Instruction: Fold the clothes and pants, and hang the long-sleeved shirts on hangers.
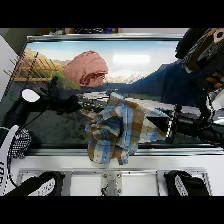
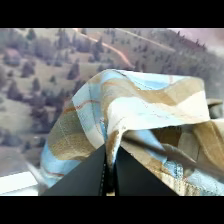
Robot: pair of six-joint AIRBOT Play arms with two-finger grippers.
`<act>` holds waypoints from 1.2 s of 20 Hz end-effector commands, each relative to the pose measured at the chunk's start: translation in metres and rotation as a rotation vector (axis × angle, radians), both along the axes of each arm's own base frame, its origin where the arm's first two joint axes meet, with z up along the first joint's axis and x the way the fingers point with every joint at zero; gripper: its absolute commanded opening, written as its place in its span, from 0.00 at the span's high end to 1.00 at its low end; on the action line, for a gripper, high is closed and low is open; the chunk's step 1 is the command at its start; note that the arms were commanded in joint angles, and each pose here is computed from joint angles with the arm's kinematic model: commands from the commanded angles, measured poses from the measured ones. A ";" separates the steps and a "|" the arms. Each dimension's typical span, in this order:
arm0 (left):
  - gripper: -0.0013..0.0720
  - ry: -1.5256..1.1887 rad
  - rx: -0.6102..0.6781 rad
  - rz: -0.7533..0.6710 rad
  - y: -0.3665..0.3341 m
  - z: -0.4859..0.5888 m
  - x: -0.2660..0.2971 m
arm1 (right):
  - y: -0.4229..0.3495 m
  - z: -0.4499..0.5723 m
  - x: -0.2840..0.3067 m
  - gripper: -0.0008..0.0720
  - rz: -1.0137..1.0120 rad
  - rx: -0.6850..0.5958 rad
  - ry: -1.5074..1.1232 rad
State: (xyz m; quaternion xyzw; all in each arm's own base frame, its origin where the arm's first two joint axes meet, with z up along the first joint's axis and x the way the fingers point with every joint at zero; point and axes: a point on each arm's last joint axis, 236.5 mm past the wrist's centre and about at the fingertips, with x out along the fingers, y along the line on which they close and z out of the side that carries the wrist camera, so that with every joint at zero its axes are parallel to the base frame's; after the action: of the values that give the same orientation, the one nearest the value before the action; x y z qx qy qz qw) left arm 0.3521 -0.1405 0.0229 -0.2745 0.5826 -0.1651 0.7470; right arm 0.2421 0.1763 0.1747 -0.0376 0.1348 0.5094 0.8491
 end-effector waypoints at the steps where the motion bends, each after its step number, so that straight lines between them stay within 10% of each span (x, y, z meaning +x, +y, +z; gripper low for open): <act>1: 0.97 0.033 0.086 -0.097 0.012 0.006 -0.005 | -0.010 -0.001 0.016 0.97 -0.079 -0.016 -0.014; 24: 0.96 -0.379 0.337 -0.449 -0.001 0.181 0.072 | 0.027 0.055 -0.082 0.97 0.318 0.069 0.109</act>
State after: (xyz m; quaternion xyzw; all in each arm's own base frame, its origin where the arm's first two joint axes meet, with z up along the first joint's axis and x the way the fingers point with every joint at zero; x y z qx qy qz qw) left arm 0.4287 -0.1257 0.1916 -0.0132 0.5144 -0.2454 0.8216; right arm 0.1696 0.1958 0.1988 -0.0232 0.1931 0.6196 0.7604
